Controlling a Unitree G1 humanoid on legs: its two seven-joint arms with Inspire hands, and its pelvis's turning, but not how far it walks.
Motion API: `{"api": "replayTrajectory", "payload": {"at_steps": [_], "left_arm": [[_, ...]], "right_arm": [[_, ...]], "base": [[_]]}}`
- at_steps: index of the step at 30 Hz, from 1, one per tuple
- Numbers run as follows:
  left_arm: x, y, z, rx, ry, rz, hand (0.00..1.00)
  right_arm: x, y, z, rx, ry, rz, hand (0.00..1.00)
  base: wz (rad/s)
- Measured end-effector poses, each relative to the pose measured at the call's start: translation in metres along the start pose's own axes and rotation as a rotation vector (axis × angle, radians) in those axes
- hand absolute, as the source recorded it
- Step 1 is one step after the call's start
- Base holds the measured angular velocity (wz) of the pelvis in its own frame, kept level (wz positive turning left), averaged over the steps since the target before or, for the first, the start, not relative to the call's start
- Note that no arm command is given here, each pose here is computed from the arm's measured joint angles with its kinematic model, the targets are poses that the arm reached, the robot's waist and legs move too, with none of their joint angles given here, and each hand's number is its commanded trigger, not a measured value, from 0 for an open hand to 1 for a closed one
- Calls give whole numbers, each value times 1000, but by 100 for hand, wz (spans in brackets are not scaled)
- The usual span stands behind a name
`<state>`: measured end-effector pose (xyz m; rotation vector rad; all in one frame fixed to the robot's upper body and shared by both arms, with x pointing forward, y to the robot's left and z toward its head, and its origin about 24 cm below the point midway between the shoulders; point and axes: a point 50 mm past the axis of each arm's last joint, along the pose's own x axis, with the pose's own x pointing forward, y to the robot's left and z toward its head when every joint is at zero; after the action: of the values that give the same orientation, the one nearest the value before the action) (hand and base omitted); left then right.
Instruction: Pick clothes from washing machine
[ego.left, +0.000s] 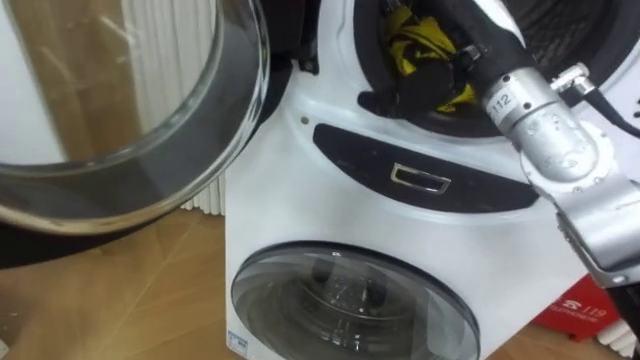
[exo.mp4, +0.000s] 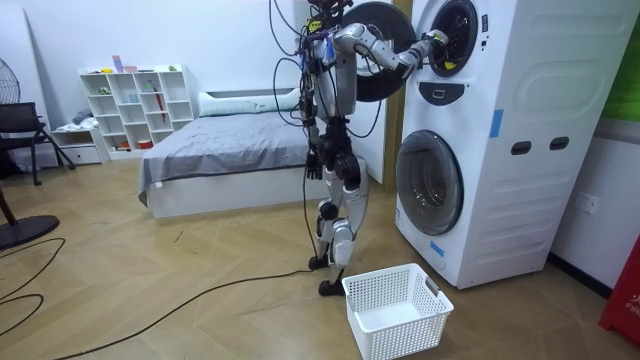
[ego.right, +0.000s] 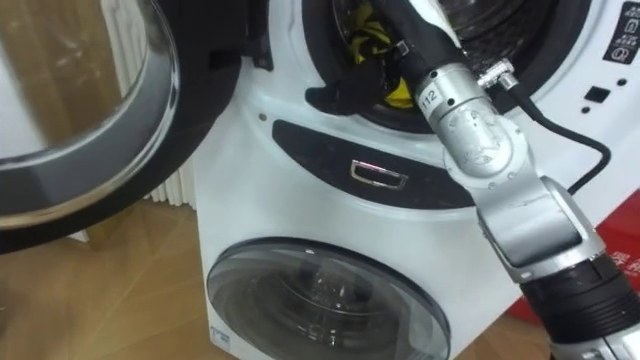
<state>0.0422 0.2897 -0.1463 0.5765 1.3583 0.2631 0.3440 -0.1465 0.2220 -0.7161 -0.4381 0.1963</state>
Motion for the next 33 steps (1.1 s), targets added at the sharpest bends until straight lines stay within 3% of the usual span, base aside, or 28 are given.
{"api": "replayTrajectory", "payload": {"at_steps": [14,26,33], "left_arm": [[0,-2,0,20,5,-11,0],[-1,-1,-8,12,28,10,0],[-2,1,-14,-19,48,16,0]], "right_arm": [[5,3,10,-113,11,-1,0],[3,-6,-22,96,146,50,0],[-10,-50,-51,229,238,11,0]], "base": [[-3],[7],[10]]}}
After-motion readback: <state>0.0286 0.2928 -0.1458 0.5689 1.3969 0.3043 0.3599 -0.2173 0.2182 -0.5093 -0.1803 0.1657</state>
